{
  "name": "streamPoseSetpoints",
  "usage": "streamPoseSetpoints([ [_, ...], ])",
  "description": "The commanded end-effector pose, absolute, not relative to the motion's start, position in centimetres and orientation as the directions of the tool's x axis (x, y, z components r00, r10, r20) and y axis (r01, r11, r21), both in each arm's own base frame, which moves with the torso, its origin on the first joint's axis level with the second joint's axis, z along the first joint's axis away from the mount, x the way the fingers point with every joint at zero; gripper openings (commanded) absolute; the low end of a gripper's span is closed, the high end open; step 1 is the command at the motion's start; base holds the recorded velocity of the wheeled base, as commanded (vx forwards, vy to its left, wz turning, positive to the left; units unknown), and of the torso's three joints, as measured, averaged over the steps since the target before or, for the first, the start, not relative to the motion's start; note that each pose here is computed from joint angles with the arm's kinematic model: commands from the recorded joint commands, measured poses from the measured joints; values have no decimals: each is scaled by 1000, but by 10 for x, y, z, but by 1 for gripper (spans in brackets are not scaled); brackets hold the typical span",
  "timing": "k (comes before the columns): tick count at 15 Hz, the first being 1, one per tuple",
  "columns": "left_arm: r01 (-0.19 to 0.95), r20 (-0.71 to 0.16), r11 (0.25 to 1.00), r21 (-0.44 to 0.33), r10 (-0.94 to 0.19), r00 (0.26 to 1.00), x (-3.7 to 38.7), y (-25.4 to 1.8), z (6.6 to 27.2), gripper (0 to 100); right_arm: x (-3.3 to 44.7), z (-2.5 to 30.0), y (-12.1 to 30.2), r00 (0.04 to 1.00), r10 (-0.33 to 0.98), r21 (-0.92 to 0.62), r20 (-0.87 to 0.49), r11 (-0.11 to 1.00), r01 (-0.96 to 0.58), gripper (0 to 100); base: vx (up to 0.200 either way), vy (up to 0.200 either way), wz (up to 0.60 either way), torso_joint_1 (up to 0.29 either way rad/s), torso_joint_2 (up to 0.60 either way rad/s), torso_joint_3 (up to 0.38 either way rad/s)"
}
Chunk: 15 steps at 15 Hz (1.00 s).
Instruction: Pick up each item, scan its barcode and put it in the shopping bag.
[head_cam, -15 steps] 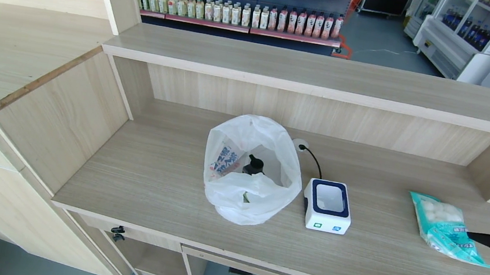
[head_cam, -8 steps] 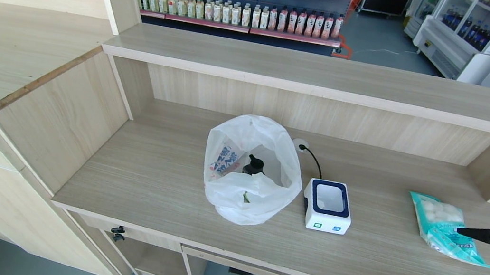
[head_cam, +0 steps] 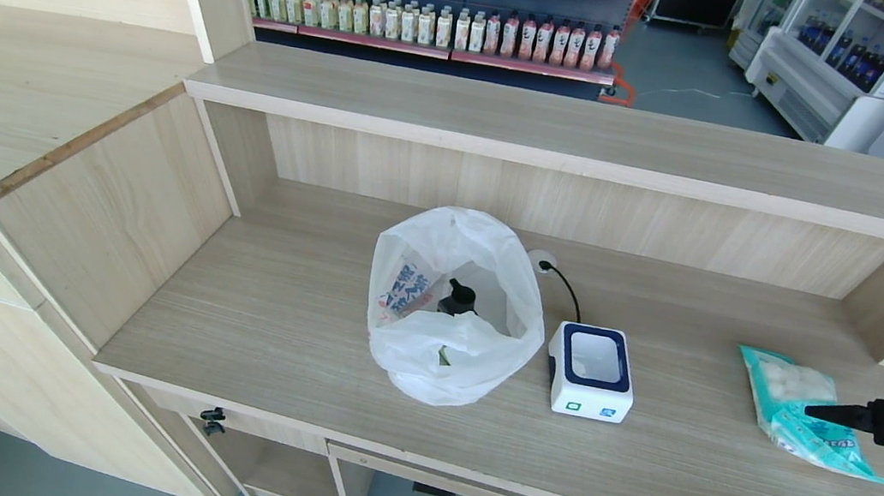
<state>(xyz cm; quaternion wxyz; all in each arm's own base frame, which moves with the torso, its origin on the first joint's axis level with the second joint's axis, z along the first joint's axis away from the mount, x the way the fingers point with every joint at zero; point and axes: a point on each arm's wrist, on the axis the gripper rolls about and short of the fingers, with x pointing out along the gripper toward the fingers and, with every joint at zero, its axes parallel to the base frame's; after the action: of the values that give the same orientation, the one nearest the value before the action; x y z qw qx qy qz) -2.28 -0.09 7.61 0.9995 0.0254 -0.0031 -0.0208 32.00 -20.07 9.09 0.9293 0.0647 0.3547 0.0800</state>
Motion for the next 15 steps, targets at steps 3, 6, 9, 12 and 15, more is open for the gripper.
streamPoseSetpoints([
  [3,40,6,998,51,-40,999,-23,-1,76,100,343,63,-193,696,250,211,-673,967,-143,100,0,0,0,0,0,0],
  [6,41,6,998,51,-41,999,-23,-1,76,100,354,50,-188,678,270,218,-684,962,-163,100,0,0,0,0,0,0],
  [9,41,6,998,51,-41,999,-23,-1,76,100,358,41,-187,663,265,216,-700,964,-157,100,0,0,0,0,0,0],
  [12,41,6,998,51,-41,999,-23,-1,76,100,359,39,-186,658,265,214,-705,964,-160,100,0,0,0,0,0,0],
  [15,41,6,998,51,-41,999,-23,-1,76,100,359,36,-187,647,192,154,-738,981,-115,0,0,0,0,0,0,0],
])
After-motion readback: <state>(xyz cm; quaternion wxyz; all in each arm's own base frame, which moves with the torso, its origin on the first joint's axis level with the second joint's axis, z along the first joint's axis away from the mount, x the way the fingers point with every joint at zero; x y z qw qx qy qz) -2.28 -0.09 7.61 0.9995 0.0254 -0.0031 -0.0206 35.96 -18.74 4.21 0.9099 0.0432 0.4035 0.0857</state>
